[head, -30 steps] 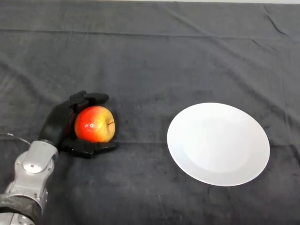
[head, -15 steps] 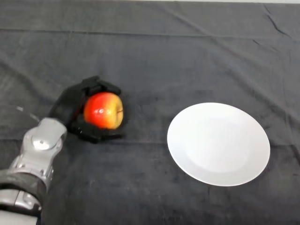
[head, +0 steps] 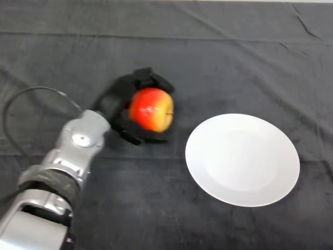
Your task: Move the apple to the plate
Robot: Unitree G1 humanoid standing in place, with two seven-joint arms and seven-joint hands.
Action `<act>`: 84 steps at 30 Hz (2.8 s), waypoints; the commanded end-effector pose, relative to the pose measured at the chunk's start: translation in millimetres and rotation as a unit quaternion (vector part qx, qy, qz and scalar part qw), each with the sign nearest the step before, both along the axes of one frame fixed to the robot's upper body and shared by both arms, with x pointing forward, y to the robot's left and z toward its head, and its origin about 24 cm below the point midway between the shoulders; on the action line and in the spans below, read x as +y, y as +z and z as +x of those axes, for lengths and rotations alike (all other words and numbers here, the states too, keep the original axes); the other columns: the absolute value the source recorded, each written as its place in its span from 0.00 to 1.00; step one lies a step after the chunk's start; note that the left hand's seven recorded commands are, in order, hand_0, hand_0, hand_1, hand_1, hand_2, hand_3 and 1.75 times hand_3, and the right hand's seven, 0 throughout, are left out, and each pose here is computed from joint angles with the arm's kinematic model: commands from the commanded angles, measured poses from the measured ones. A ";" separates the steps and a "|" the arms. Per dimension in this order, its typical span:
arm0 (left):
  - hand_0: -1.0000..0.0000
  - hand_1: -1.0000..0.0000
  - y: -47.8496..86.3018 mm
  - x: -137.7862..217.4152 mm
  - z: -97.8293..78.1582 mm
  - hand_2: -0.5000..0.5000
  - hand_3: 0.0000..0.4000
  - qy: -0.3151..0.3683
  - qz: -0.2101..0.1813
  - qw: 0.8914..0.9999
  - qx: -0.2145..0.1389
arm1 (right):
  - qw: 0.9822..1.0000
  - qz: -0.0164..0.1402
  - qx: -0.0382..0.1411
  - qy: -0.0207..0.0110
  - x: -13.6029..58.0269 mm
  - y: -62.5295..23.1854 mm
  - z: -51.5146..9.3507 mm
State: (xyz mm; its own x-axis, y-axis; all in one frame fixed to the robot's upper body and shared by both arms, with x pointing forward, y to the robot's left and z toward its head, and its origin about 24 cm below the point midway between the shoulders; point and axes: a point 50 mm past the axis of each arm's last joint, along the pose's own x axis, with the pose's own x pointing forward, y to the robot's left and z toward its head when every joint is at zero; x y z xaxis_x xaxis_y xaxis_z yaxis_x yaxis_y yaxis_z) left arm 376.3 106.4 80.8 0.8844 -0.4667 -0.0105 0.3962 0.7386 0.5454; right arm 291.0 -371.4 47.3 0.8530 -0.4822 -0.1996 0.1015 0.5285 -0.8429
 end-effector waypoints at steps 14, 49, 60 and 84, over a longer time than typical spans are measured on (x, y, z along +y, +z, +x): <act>0.00 0.07 30.6 -74.1 -8.6 0.46 1.00 -0.167 0.076 0.980 -0.080 | 0.997 0.015 0.080 0.000 7.8 -42.6 -24.4; 1.00 1.00 13.6 -101.0 -25.5 0.50 0.00 -0.255 0.185 0.945 -0.083 | 0.997 0.015 0.080 0.000 7.6 -42.7 -24.2; 1.00 1.00 22.4 -68.9 -12.1 0.50 0.00 -0.205 0.155 0.962 -0.087 | 0.997 0.015 0.080 0.000 7.6 -42.7 -24.2; 1.00 1.00 17.8 70.2 -1.0 0.50 0.00 0.023 0.050 0.997 -0.055 | 0.997 0.015 0.080 0.000 7.6 -42.7 -24.2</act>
State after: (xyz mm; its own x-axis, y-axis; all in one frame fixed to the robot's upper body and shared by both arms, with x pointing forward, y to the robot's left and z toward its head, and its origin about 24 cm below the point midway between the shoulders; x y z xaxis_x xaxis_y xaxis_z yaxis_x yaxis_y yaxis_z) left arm 381.1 153.7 113.0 0.8711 -0.4844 0.0813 0.3155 0.6787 0.6632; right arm 292.2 -371.2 49.0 0.8562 -0.4791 -0.1932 0.1055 0.5283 -0.8425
